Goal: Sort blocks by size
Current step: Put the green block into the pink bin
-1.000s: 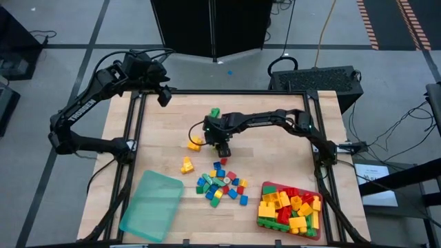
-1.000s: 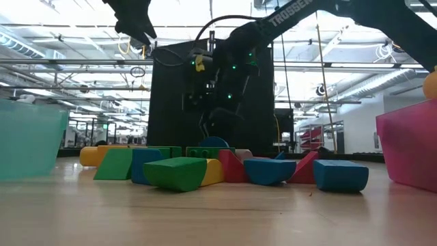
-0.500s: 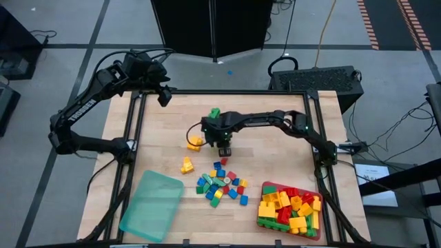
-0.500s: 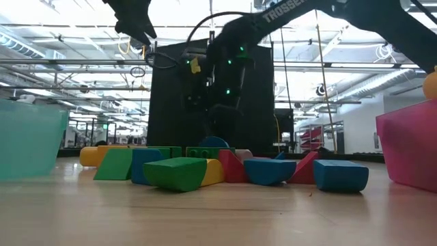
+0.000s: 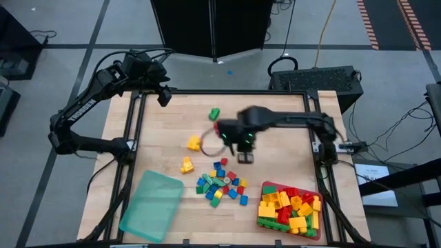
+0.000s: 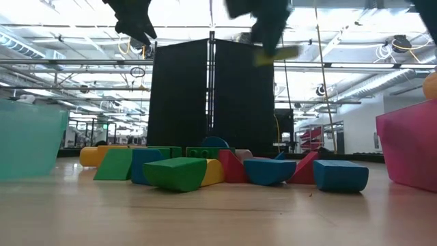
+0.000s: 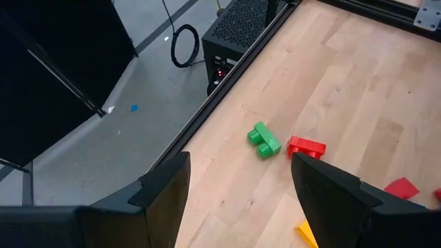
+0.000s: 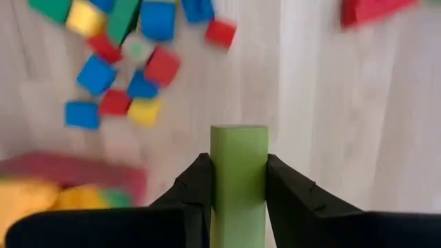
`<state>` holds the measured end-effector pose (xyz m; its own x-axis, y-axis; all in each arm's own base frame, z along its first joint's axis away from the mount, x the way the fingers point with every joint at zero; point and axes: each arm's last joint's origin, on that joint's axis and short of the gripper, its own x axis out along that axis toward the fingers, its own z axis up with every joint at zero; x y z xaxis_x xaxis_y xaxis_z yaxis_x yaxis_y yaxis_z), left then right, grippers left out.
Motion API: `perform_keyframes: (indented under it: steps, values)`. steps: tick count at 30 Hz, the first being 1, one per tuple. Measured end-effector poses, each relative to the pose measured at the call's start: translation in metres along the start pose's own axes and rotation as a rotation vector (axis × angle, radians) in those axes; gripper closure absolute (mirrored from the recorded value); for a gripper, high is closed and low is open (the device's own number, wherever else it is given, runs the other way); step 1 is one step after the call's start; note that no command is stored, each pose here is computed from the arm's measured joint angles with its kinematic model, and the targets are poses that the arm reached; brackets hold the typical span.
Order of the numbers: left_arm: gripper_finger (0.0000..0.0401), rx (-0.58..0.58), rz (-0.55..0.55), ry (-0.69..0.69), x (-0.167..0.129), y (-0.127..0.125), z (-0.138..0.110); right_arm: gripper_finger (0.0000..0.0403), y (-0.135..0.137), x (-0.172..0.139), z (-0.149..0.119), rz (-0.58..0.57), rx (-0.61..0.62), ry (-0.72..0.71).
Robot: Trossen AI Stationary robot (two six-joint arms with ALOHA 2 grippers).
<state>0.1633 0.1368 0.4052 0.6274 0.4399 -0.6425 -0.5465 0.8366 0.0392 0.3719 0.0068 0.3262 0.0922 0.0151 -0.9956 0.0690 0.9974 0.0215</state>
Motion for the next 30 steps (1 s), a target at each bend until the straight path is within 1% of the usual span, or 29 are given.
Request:
perform_keyframes:
  steps: [3,7,12,15,19,24,28,30]
  values:
    - [0.0146,0.000,0.000,-0.001,0.000,0.000,0.000,0.0321,0.032,-0.016,-0.028,-0.003,0.093,0.004]
    - [0.0146,0.000,0.001,-0.004,0.000,0.000,0.000,0.0321,0.071,-0.028,-0.073,0.009,0.288,0.010]
    - [0.0146,0.001,0.001,-0.012,0.000,0.000,0.001,0.0321,0.117,-0.020,-0.126,0.009,0.548,0.036]
    - [0.0146,0.001,0.002,-0.018,0.000,0.000,0.002,0.0321,0.139,-0.016,-0.153,0.030,0.670,0.033]
    - [0.0146,0.001,0.003,-0.027,0.000,0.000,0.003,0.0321,0.167,-0.003,-0.179,0.049,0.786,0.047]
    - [0.0146,0.001,0.004,-0.034,0.000,0.000,0.003,0.0321,0.197,0.002,-0.208,0.101,0.878,0.080]
    - [0.0146,0.001,0.004,-0.034,0.000,0.000,0.003,0.0321,0.213,0.001,-0.230,0.107,0.978,0.095]
    - [0.0146,0.001,0.004,-0.035,0.000,0.000,0.003,0.0321,0.217,0.002,-0.240,0.075,1.056,0.099]
